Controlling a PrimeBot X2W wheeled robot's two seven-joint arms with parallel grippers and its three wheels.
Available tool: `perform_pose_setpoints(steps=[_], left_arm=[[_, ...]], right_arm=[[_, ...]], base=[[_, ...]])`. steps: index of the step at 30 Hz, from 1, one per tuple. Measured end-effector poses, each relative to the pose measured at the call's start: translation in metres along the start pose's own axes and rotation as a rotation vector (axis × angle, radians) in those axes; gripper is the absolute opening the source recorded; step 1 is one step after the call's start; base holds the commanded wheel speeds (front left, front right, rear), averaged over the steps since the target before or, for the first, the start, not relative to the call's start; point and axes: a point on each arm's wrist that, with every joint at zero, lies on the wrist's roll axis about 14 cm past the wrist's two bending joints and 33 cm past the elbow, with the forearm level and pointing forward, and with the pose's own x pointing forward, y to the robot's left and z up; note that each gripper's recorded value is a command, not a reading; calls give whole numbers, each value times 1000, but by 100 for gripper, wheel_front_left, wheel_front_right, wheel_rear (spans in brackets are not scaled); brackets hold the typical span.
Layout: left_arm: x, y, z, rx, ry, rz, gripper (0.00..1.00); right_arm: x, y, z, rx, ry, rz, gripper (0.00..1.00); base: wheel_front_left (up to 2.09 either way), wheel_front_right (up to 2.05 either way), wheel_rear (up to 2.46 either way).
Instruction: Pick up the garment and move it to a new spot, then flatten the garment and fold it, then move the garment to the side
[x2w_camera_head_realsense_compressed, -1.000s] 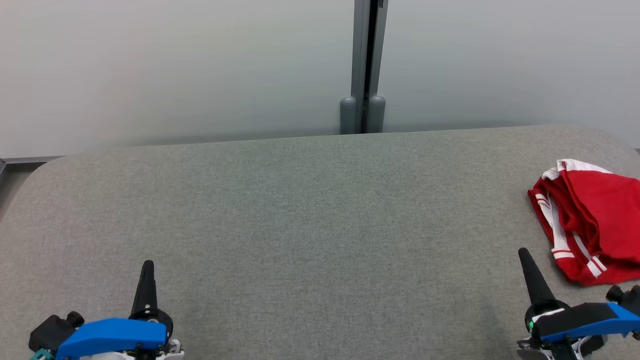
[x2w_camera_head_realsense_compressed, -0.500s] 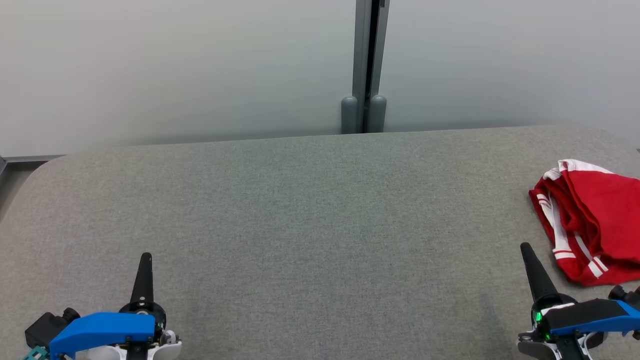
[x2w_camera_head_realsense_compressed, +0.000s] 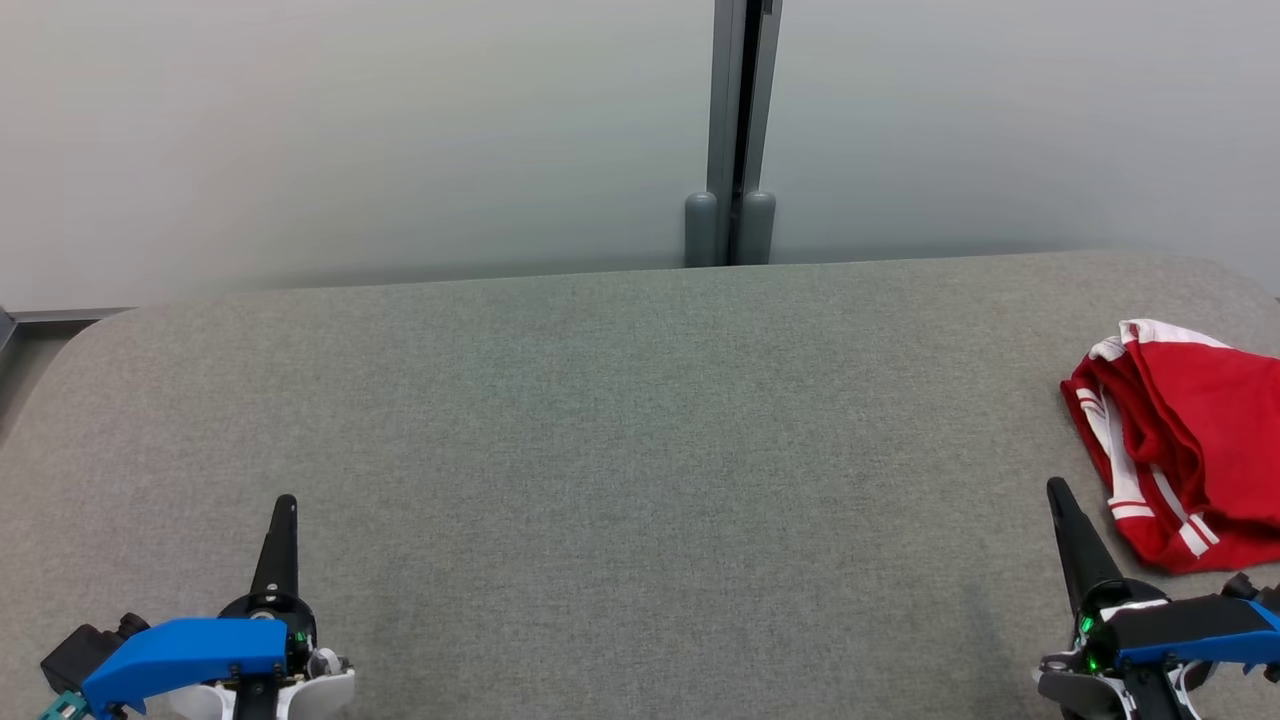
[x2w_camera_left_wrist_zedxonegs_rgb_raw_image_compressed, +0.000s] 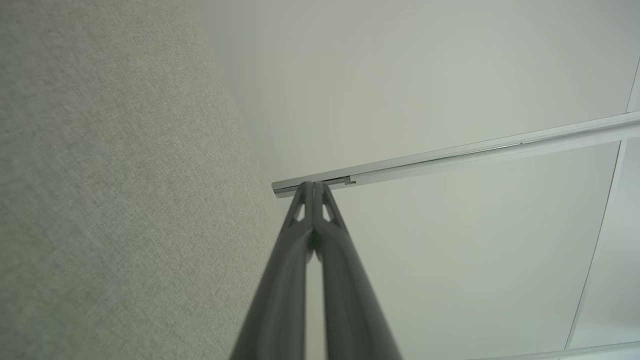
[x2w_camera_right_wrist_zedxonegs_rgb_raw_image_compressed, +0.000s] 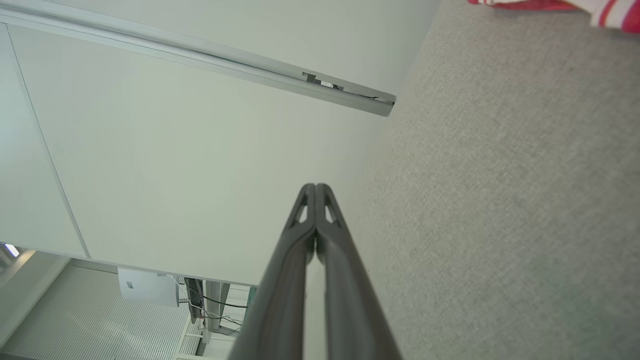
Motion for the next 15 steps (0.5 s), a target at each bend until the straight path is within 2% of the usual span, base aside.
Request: perform_pose_setpoints(steps=[15], left_arm=[[3,-9,3,-105,-1,-30,0]], right_arm=[[3,6,1,119,-6,22,0]], base=[[0,0,0]])
